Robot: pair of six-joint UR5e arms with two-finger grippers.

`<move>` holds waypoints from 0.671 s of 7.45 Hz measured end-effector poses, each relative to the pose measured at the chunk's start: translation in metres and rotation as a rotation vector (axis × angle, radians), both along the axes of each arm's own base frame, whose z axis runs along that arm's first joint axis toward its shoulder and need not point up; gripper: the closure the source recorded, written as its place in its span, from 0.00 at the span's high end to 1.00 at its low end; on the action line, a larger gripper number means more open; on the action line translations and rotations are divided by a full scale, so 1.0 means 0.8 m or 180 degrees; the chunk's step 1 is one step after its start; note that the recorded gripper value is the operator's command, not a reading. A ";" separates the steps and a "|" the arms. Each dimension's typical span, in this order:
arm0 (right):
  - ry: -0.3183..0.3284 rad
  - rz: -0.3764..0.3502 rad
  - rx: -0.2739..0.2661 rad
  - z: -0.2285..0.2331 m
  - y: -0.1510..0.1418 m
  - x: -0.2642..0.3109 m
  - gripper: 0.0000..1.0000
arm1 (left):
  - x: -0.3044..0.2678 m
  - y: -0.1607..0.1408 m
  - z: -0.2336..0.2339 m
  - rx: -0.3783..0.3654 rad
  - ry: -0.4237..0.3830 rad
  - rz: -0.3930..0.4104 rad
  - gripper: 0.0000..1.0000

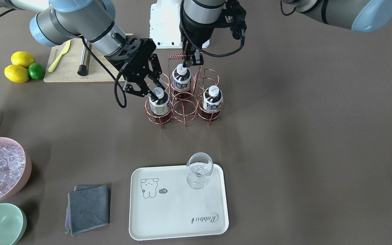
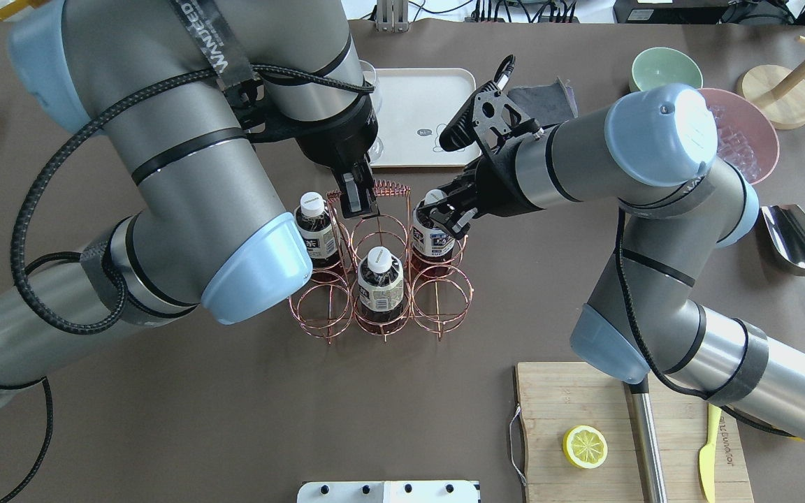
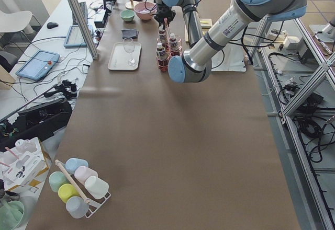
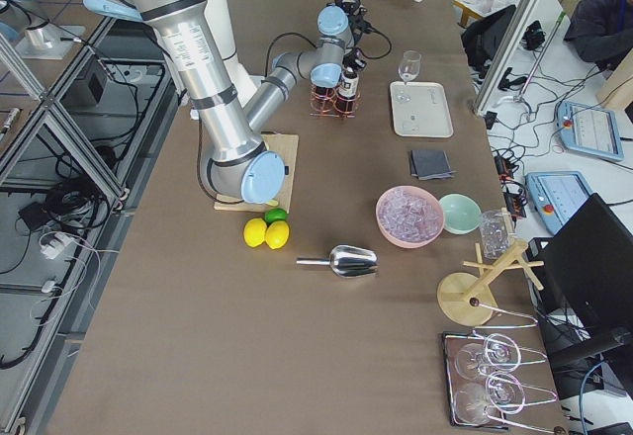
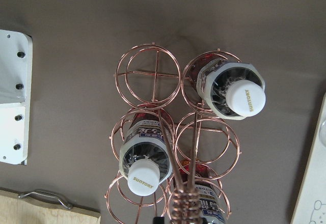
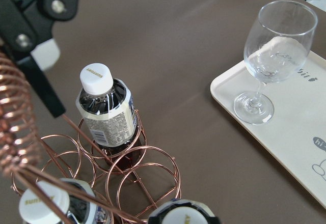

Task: Take tea from basket to plate

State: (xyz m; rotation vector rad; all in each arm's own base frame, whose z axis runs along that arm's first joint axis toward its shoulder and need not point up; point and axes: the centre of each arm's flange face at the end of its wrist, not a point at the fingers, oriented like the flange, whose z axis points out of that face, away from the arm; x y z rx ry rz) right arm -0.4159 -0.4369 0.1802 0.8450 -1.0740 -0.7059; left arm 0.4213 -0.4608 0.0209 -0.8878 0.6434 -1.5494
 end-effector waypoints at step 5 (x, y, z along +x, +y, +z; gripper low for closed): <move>-0.0051 -0.0110 0.0140 -0.011 0.014 0.016 0.00 | 0.000 0.000 0.000 -0.0001 0.0001 0.0001 0.00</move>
